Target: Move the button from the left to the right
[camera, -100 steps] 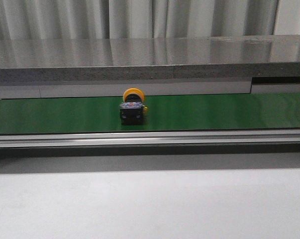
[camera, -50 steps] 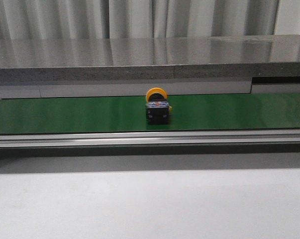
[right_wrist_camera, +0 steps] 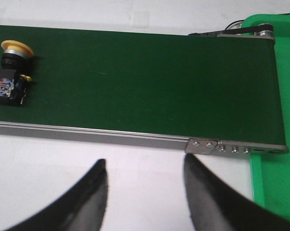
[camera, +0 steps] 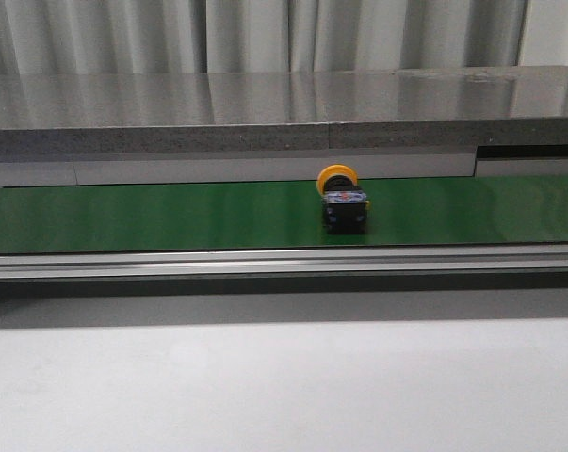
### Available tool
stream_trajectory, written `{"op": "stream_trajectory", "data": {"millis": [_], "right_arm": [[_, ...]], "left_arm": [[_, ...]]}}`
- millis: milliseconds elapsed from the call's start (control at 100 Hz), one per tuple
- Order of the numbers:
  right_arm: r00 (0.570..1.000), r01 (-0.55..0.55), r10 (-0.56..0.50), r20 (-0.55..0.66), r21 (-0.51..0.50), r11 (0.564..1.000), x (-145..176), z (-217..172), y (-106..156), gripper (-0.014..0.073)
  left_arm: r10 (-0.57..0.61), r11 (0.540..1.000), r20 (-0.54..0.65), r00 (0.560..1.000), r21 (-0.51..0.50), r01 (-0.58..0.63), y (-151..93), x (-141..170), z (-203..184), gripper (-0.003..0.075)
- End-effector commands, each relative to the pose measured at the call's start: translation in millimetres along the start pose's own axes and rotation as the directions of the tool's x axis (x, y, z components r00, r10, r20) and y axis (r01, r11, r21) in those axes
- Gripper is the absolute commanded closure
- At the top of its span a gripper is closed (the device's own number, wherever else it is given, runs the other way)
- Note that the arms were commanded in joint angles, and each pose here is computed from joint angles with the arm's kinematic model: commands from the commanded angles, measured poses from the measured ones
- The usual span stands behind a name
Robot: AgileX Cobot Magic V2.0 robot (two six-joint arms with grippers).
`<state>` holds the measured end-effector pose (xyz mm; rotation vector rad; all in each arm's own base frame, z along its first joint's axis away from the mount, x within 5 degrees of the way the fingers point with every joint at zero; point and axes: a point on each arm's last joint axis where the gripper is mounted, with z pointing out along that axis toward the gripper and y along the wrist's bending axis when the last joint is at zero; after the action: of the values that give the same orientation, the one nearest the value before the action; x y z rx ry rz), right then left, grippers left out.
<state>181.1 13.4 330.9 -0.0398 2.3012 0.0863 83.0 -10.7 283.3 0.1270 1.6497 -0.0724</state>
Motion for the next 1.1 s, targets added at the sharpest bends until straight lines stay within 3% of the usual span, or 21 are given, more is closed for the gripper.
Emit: {"op": "stream_trajectory", "data": {"millis": [0,80,480,820,1090], "right_arm": [[0.995,-0.004,0.004,0.102,-0.004,1.0,-15.2,-8.2,0.2,0.0008],[0.994,-0.016,0.018,0.104,-0.016,1.0,-15.4,-8.3,1.2,-0.0043],[0.997,-0.019,0.024,0.078,-0.065,0.998,-35.2,10.2,10.2,-0.0041],[0.999,0.02,-0.023,-0.026,-0.107,0.994,-65.7,68.7,30.2,-0.0041],[0.994,0.04,-0.05,-0.093,-0.114,0.993,-72.3,116.2,39.2,-0.0041]], "left_arm": [[-0.008,1.0,0.102,0.995,-0.015,0.009,1.7,-16.3,-1.2,0.074],[-0.008,1.0,0.102,0.995,-0.015,0.009,1.7,-16.3,-1.2,0.074],[-0.008,1.0,0.102,0.995,-0.015,0.009,1.7,-16.3,-1.2,0.074],[-0.008,1.0,0.102,0.995,-0.015,0.009,1.7,-16.3,-1.2,0.074],[-0.008,1.0,0.102,0.995,-0.015,0.009,1.7,-16.3,-1.2,0.074]]}}
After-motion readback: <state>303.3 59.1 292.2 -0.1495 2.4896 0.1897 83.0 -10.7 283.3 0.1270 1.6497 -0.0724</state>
